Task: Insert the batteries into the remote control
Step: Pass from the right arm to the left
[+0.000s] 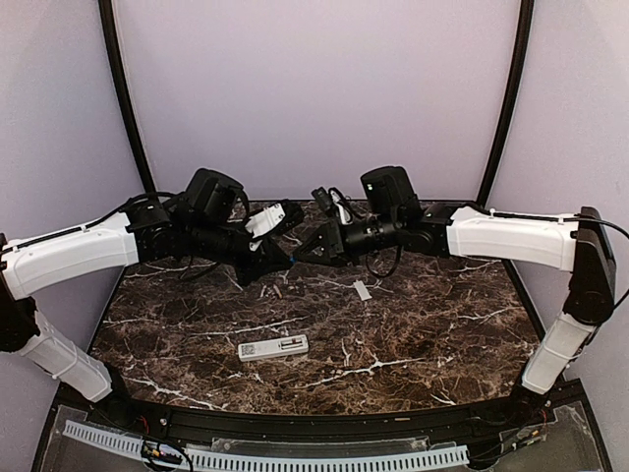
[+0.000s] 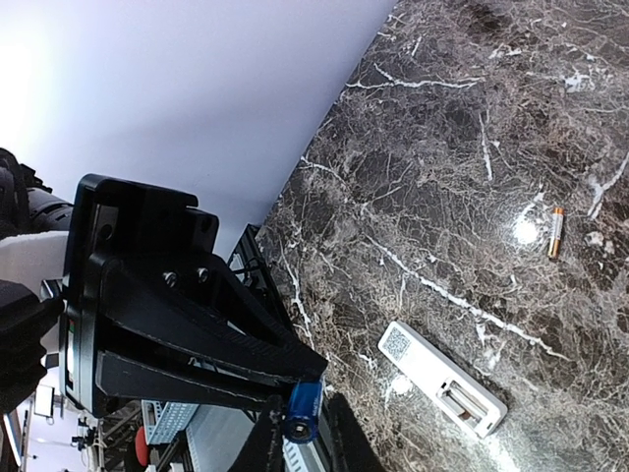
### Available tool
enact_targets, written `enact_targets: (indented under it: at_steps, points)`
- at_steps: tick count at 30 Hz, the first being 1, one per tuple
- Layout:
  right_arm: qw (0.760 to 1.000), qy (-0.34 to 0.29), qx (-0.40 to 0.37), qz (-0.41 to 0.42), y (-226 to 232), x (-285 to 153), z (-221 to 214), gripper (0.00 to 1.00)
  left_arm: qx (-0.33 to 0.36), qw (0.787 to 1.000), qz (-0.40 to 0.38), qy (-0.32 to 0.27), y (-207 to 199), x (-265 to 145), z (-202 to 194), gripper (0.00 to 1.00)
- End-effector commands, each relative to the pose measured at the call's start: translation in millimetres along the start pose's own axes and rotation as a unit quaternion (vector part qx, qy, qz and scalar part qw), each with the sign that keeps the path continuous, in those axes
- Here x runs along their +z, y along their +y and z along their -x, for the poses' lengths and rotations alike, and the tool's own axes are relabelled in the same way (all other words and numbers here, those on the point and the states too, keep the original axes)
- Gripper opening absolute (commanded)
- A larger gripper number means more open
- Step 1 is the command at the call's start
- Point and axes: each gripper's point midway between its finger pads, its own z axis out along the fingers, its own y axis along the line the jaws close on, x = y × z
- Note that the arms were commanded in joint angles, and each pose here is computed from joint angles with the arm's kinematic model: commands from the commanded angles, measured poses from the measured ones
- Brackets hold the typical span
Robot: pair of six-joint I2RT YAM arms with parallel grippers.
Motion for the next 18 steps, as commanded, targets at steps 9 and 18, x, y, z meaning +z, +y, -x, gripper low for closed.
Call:
enact_targets:
  at_steps: [9, 18]
  points:
    - [1.000, 0.027, 0.010, -0.001, -8.4, 7.6, -11.8, 0.00, -0.010, 0.999, -0.001, 0.038, -2.6, 8.1, -21.3, 0.25]
    - [0.994, 0.032, 0.070, -0.072, -74.6, -24.2, -30.3, 0.00, -0.004, 0.983, -0.026, 0.182, -37.2, 24.1, -110.5, 0.72]
